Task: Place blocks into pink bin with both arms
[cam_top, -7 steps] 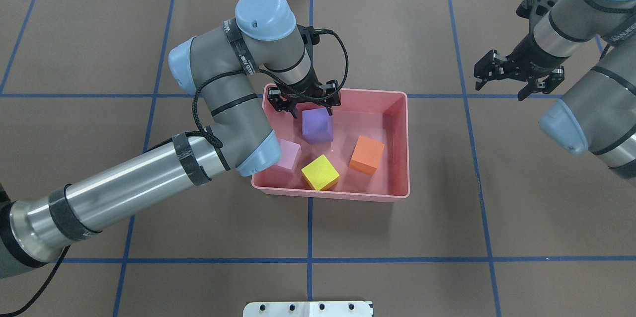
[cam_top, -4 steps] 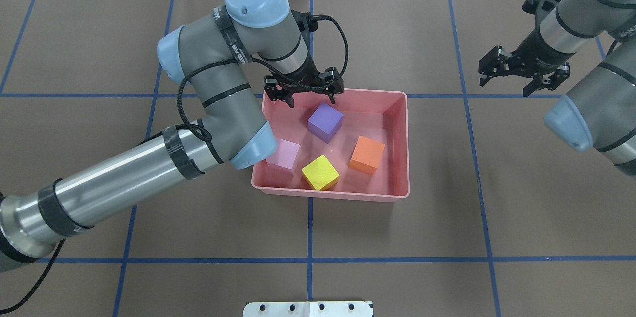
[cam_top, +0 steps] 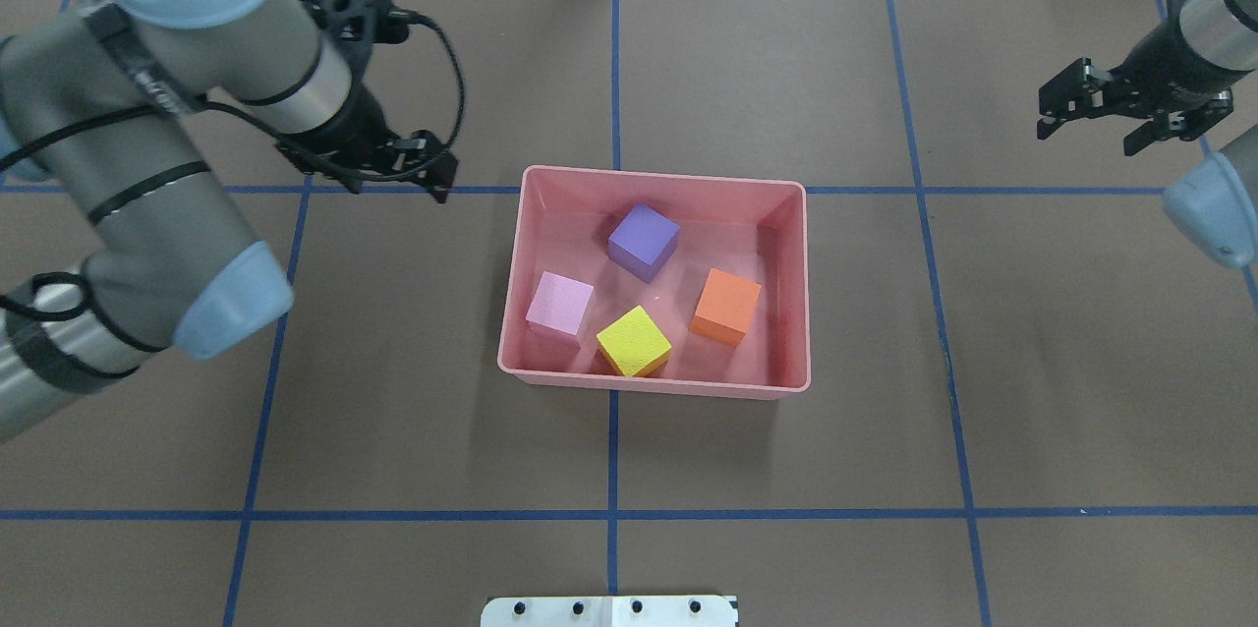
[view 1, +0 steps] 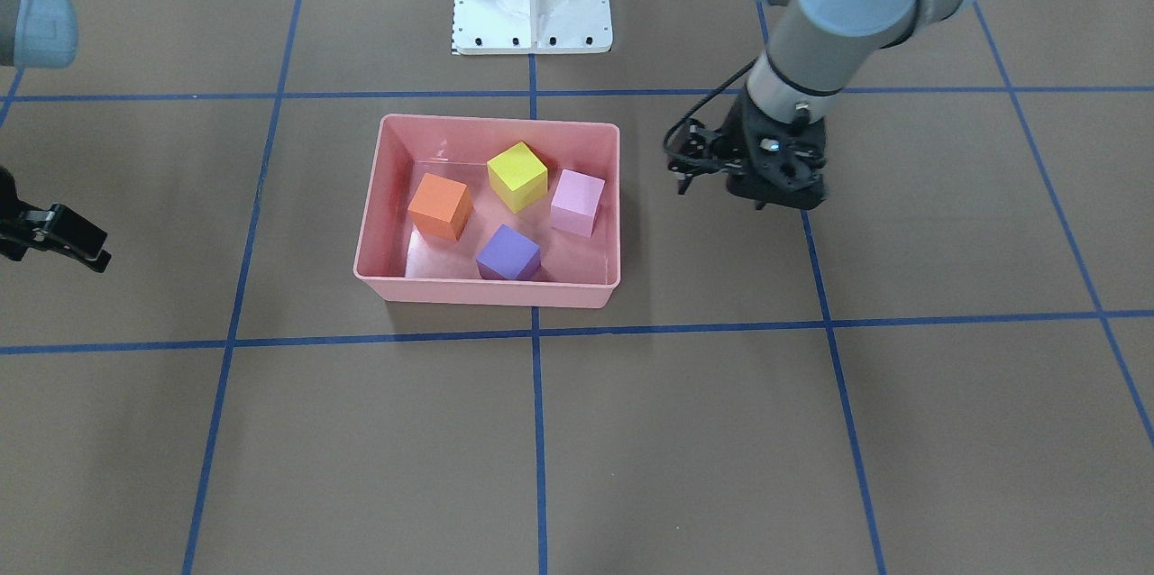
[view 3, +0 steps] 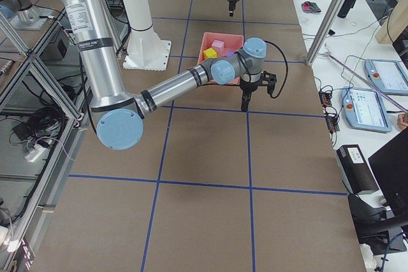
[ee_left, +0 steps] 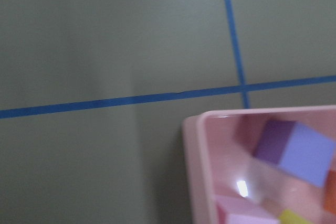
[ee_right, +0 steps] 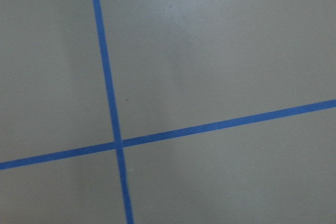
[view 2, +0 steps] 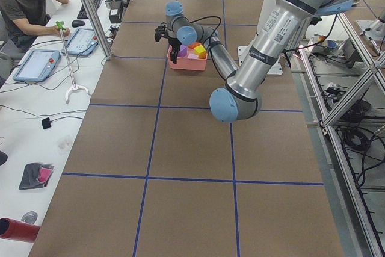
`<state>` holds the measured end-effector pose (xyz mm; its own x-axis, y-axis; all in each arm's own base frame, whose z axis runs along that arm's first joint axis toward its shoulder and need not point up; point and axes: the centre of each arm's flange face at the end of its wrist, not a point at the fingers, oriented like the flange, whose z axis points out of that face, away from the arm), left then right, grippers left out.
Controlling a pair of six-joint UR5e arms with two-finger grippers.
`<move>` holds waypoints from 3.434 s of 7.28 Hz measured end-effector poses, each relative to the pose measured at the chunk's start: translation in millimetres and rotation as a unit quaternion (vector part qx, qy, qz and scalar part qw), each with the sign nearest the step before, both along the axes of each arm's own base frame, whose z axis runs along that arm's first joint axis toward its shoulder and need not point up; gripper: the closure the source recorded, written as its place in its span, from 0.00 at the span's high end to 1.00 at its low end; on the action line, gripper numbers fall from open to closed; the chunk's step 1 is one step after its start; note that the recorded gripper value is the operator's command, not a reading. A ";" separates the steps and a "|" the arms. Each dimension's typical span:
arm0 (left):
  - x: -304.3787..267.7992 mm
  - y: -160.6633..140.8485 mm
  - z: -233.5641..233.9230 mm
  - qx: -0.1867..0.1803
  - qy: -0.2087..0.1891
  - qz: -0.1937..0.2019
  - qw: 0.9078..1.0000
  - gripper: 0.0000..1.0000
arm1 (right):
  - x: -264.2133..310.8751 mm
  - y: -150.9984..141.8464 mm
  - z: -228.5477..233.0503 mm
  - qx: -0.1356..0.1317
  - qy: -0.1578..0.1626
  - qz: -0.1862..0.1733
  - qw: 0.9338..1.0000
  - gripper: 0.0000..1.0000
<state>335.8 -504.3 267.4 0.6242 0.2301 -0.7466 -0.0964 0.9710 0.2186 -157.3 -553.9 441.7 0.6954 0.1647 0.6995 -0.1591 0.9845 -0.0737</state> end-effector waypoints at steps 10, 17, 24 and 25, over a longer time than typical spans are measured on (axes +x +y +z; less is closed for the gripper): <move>-360.2 -35.8 322.8 -0.032 -0.059 0.005 0.998 0.99 | 113.3 43.6 108.3 0.008 0.012 -0.038 0.999 1.00; -405.0 -23.7 364.2 -0.046 -0.058 -0.007 0.997 1.00 | 136.2 66.1 149.3 -0.008 0.012 -0.049 0.999 1.00; -404.5 -25.0 367.7 -0.075 -0.056 -0.005 0.996 1.00 | 167.6 62.3 165.0 0.005 0.010 -0.018 1.000 1.00; -404.2 -24.6 368.0 -0.078 -0.056 -0.005 0.995 1.00 | 167.4 62.0 165.8 0.006 0.007 -0.019 1.000 1.00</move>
